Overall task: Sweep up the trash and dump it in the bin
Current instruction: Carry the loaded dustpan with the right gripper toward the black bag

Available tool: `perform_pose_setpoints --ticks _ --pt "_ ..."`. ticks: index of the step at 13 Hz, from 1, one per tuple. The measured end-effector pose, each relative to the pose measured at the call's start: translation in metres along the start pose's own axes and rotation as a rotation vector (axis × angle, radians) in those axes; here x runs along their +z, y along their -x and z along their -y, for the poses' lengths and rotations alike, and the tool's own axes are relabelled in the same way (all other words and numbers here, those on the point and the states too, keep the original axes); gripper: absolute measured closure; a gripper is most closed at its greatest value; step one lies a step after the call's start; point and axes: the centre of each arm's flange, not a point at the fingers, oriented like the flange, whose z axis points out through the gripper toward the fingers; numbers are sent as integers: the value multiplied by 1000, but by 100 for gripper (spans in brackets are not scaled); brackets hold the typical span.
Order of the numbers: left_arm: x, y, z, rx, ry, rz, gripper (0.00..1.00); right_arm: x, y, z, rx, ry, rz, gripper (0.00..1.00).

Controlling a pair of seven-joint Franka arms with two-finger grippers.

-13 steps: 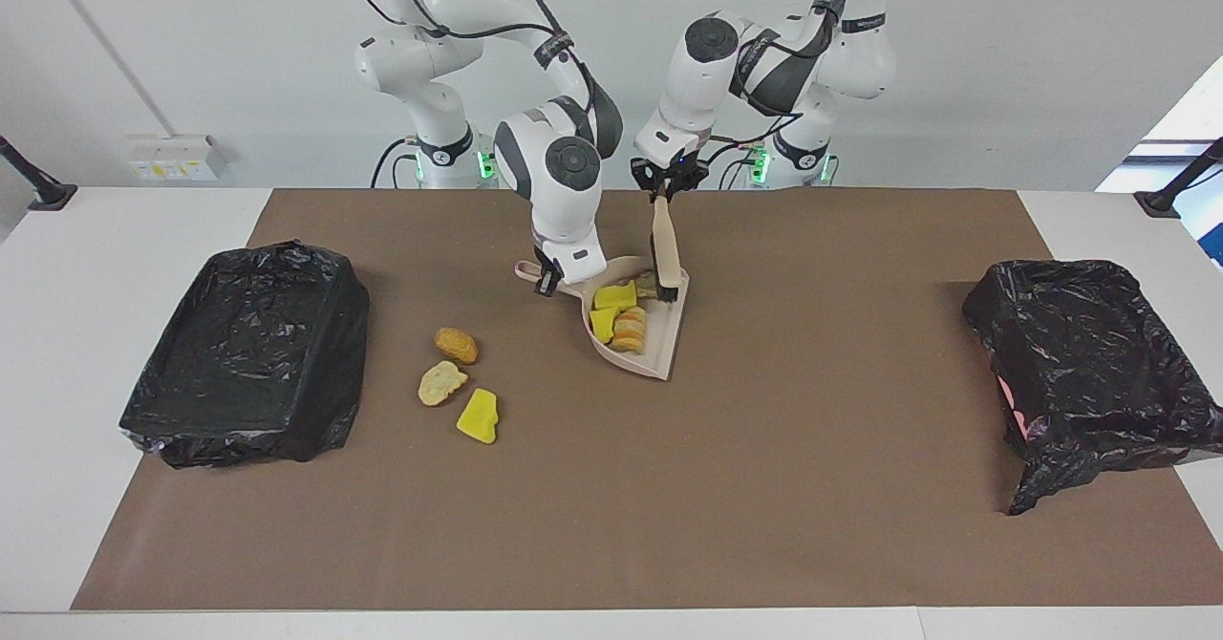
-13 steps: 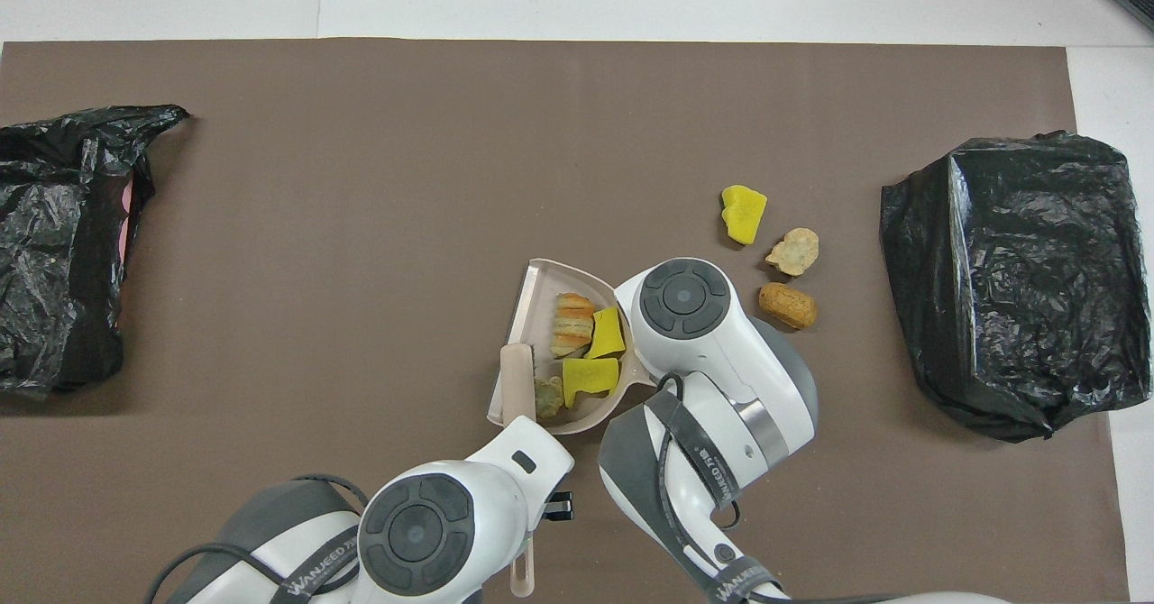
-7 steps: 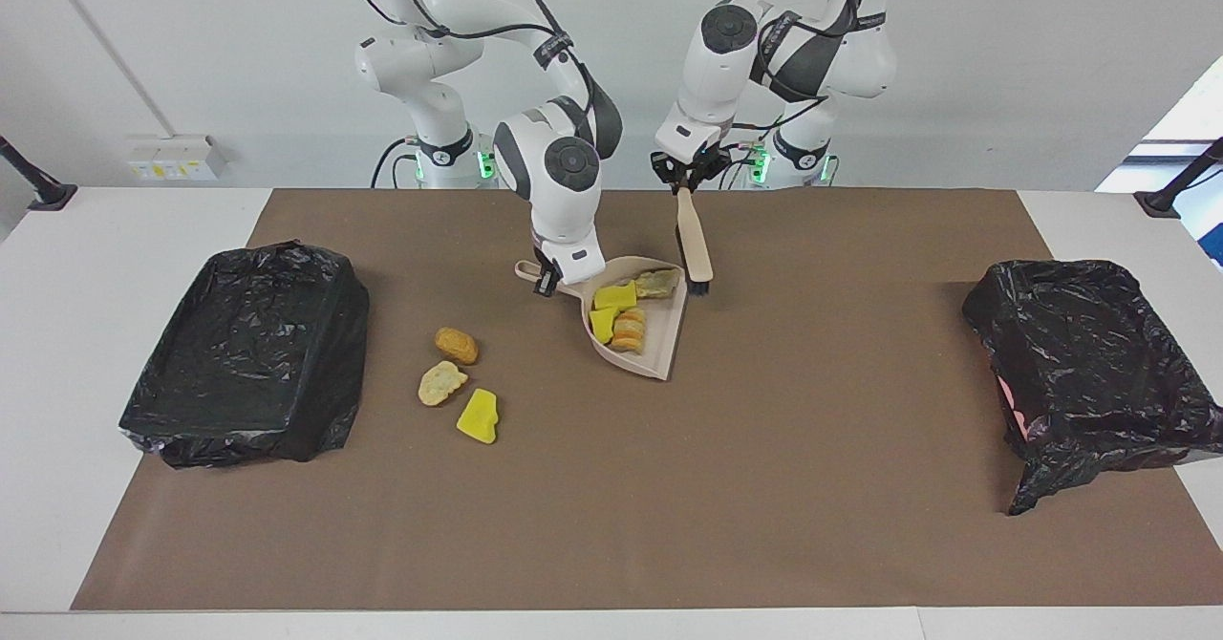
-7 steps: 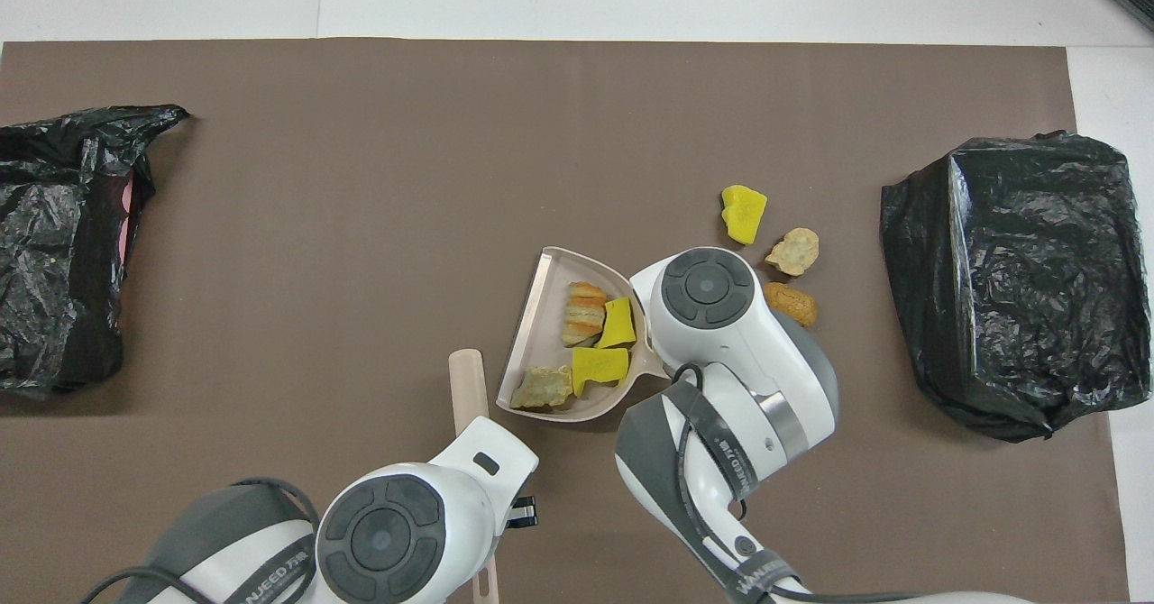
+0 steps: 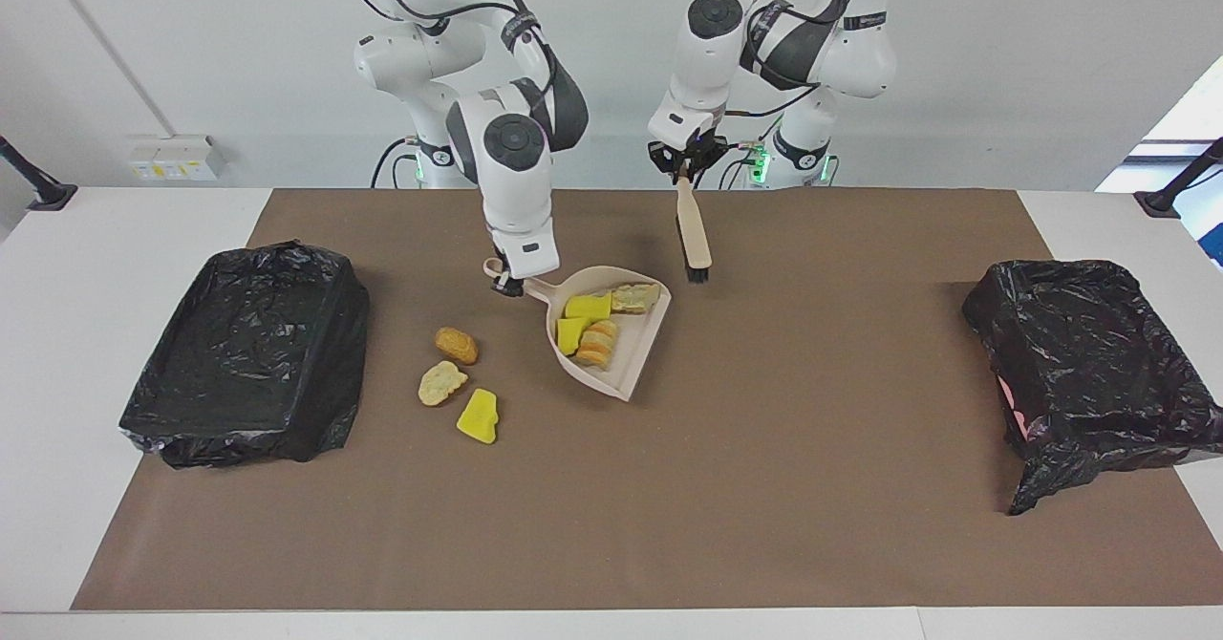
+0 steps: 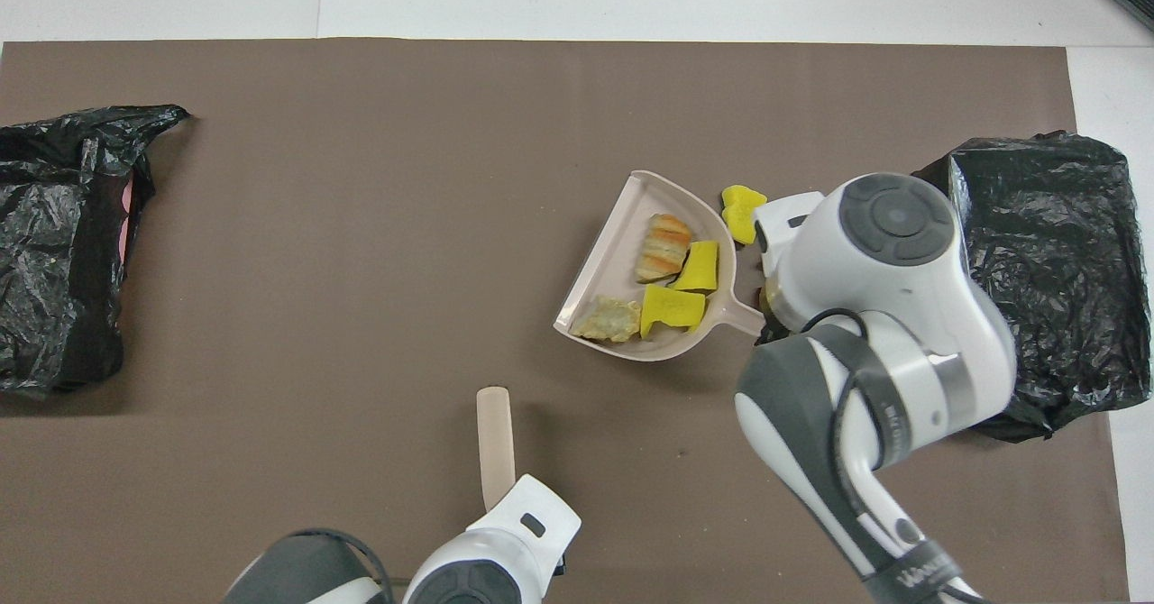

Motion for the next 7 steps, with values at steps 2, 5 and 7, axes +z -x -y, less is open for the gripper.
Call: perform_pose_setpoints --ticks 2,5,7 --pt "14 20 -9 13 20 -26 74 -27 47 -37 103 -14 -3 67" --pt "39 40 -12 22 32 -44 74 -51 119 -87 251 -29 -2 67" --pt "44 40 -12 21 29 -41 74 -47 161 -115 255 -7 32 67"
